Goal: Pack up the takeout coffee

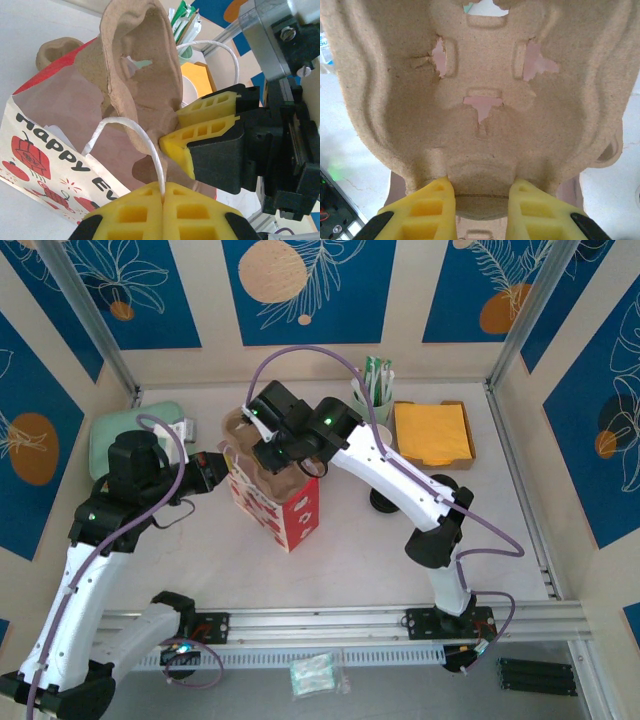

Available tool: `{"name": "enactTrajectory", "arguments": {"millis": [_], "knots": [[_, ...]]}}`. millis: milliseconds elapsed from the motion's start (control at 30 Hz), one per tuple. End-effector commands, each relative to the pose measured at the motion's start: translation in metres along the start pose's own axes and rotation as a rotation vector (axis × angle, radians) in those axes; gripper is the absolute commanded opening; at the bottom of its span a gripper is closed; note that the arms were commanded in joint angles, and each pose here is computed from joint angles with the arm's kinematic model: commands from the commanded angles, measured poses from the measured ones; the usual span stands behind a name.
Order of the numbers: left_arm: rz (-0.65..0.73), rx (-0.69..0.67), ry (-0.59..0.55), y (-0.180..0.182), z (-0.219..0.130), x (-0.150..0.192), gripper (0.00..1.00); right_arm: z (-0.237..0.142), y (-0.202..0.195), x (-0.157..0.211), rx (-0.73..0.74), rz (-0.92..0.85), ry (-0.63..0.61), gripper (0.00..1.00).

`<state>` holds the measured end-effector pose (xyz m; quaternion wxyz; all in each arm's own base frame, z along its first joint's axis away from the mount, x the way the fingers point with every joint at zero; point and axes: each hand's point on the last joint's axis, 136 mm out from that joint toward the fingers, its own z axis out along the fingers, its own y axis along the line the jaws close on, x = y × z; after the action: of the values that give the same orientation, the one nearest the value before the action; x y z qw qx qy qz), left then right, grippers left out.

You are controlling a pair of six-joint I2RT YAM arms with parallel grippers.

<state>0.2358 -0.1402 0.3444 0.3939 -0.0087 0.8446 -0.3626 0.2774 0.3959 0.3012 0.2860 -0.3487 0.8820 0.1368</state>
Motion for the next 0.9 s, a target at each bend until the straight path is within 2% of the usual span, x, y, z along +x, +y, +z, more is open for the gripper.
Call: {"name": "enactTrajectory", "arguments": {"millis": [0,867], "knots": [[-0.007,-0.013,-0.014,0.002,-0.004,-0.001,0.00,0.009,0.004,0.011,0.005,-0.016,0.047,0.19],[-0.006,-0.026,-0.011,0.006,-0.003,0.001,0.00,0.030,0.017,0.048,-0.048,-0.058,0.212,0.16]]}}
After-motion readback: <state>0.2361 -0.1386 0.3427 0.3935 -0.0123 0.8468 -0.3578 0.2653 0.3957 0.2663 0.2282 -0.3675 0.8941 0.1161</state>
